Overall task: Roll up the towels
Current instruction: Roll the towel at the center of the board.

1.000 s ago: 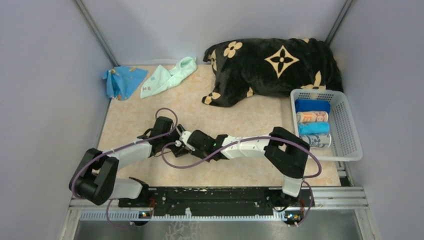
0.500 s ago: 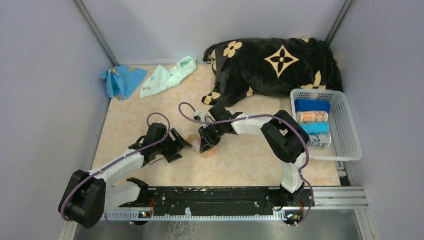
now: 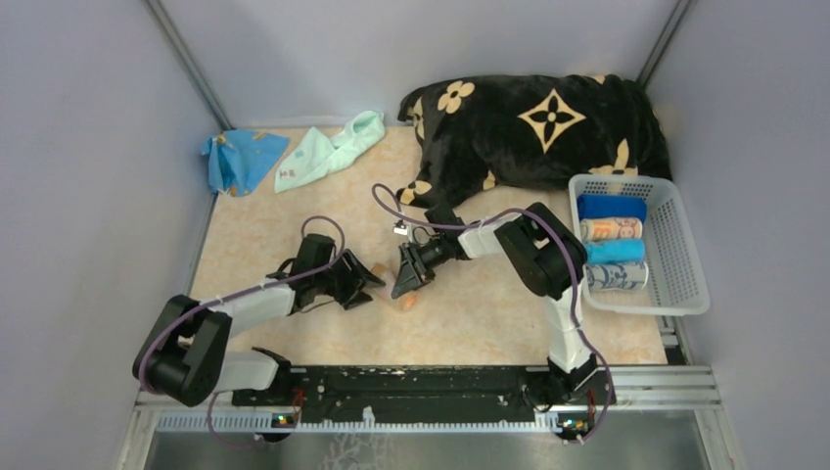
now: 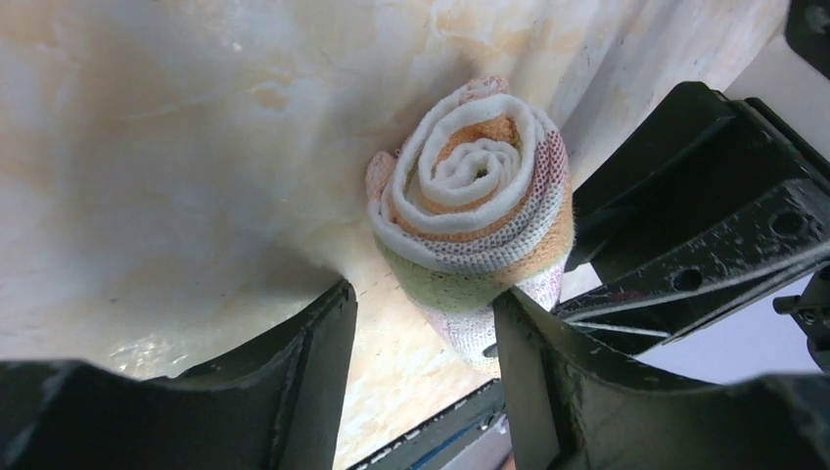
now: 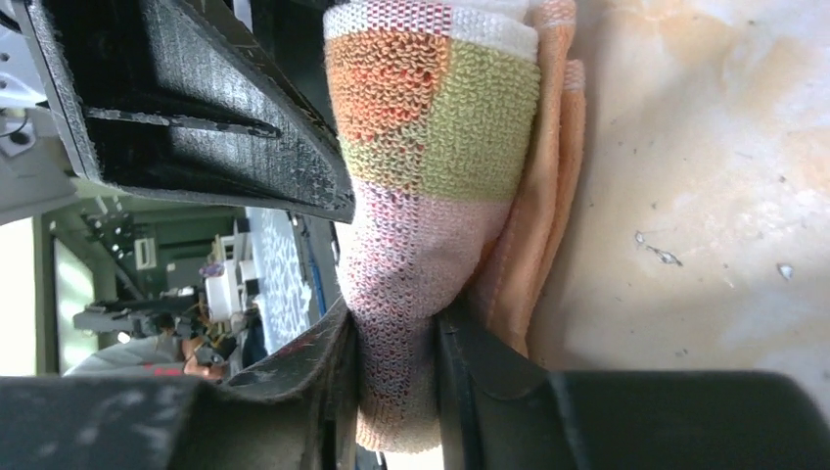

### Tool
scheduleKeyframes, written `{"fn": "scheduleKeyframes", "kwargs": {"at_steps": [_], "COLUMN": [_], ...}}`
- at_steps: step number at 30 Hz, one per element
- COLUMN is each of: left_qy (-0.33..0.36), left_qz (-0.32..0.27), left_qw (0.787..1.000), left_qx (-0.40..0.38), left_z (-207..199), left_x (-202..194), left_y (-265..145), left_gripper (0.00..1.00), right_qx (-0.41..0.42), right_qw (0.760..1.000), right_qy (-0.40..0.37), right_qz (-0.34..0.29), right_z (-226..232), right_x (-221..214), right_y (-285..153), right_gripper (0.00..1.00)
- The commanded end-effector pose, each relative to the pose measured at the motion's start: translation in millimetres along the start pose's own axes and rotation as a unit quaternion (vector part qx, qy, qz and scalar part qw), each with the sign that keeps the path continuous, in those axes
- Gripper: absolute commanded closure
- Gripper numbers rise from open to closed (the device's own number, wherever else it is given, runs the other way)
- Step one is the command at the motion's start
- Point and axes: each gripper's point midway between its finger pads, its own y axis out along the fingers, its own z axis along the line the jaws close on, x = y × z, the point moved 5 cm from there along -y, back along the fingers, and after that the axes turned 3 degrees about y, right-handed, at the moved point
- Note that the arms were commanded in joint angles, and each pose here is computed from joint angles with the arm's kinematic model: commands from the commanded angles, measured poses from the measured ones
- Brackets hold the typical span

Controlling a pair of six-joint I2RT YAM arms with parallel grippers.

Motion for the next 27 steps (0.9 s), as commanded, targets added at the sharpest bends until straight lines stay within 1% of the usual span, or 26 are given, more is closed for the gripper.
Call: {"fn": "scheduleKeyframes", "kwargs": {"at_steps": [1,3,5,7,8,10,12,14,15,16,18,21,25,27], "left_qy": [-0.018,-0.023,-0.026,-0.028,-0.028,-0.026,-0.025,-0.023,-0.023,-0.022,-0.021,-0.021,-0.022,-0.021], "left_qz": [0.002,0.009,0.015,0.019,0.022,0.024,0.024,0.022,0.021,0.020,0.018,0.019,0.021,0.021], "left_qw": [0.999,0.998,0.997,0.996,0.996,0.995,0.995,0.995,0.995,0.995,0.995,0.994,0.995,0.995], "left_qx": [0.046,0.061,0.074,0.083,0.088,0.091,0.094,0.096,0.098,0.098,0.099,0.101,0.100,0.099], "left_z": [17,24,31,35,37,38,39,39,39,40,41,42,42,42], "left_x": [1,-2,-4,-6,-6,-7,-7,-6,-6,-6,-7,-7,-8,-7], "left_y": [13,16,19,21,21,22,22,21,21,20,19,19,20,21], "left_gripper": [0.42,0.44,0.46,0.46,0.46,0.46,0.47,0.46,0.46,0.46,0.46,0.47,0.47,0.47], "right_qx": [-0.118,-0.152,-0.185,-0.239,-0.267,-0.310,-0.333,-0.355,-0.363,-0.383,-0.403,-0.398,-0.414,-0.421], "right_qw": [0.993,0.988,0.980,0.965,0.956,0.938,0.925,0.915,0.910,0.901,0.890,0.893,0.884,0.882], "right_qy": [0.012,-0.018,-0.054,-0.084,-0.101,-0.140,-0.167,-0.181,-0.187,-0.193,-0.207,-0.208,-0.216,-0.212], "right_qz": [-0.008,-0.034,-0.058,-0.071,-0.072,-0.072,-0.069,-0.064,-0.064,-0.064,-0.055,-0.036,0.003,0.023], "right_z": [-19,-9,7,13,16,25,32,34,35,32,30,23,12,5], "right_x": [-19,-12,-6,-2,-1,3,6,10,14,18,20,21,14,8], "right_y": [-4,-15,-26,-33,-35,-35,-31,-27,-25,-25,-18,-6,8,13], "right_gripper": [0.66,0.58,0.53,0.44,0.41,0.38,0.37,0.36,0.34,0.32,0.31,0.31,0.31,0.33]}}
